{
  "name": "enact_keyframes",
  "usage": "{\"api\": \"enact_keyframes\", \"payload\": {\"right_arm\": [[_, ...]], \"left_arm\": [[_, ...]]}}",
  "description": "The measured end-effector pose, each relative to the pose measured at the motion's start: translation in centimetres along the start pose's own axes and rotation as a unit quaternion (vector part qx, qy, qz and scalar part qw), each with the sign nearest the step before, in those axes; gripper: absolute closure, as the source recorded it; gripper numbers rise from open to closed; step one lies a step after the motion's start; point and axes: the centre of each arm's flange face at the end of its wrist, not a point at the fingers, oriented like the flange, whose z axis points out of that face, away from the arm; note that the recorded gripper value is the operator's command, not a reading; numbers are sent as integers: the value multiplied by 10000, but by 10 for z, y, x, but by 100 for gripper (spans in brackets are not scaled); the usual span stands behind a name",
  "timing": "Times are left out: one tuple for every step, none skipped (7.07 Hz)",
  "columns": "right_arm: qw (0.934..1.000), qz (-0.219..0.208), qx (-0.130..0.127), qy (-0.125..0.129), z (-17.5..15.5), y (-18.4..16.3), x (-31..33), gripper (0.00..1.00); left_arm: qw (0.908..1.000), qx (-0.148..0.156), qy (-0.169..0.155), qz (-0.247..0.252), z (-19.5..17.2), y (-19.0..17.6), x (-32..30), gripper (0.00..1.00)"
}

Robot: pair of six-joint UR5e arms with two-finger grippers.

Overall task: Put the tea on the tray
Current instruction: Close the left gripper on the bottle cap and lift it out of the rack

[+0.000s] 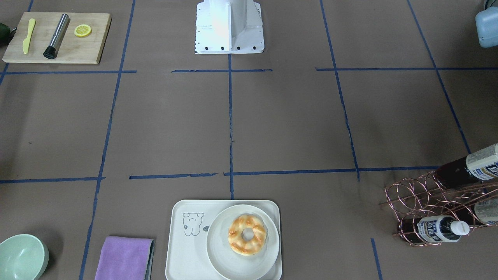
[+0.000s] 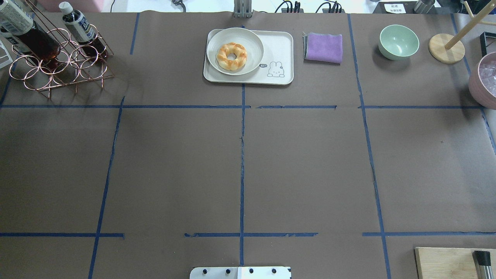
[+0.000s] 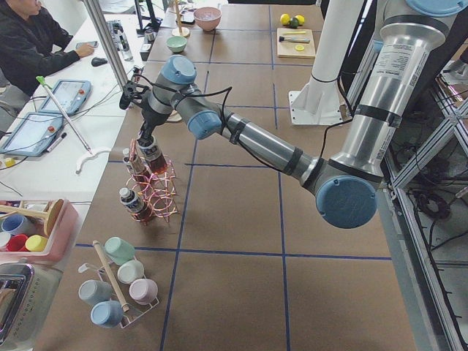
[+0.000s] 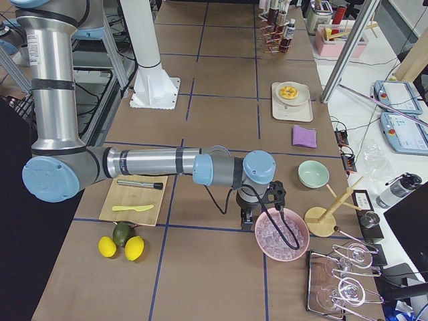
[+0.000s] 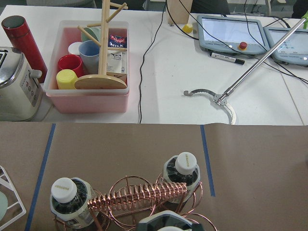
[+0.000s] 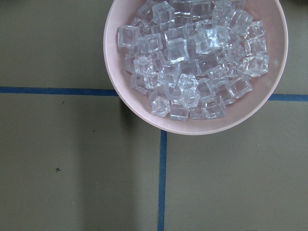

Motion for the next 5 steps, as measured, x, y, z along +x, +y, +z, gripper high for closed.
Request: {"api": "enact_keyframes", "payload": {"right_arm": [[10000,1,3,-3,0,0,0,0],[10000,-2,18,-3,-2,-1,-2,0],[10000,-6,32,-3,-3,-1,-3,0],[10000,-9,41,-3,-4,-1,-4,0],[10000,-11,50,-3,-4,-2,-5,0]], "left_arm": [[10000,11,29,33,-8,7,4,100],[9999,5,73,80,-15,18,9,100],[9998,-31,126,138,-22,32,16,100],[9996,-108,161,184,-29,44,28,100],[9994,-221,172,220,-36,55,46,100]]}}
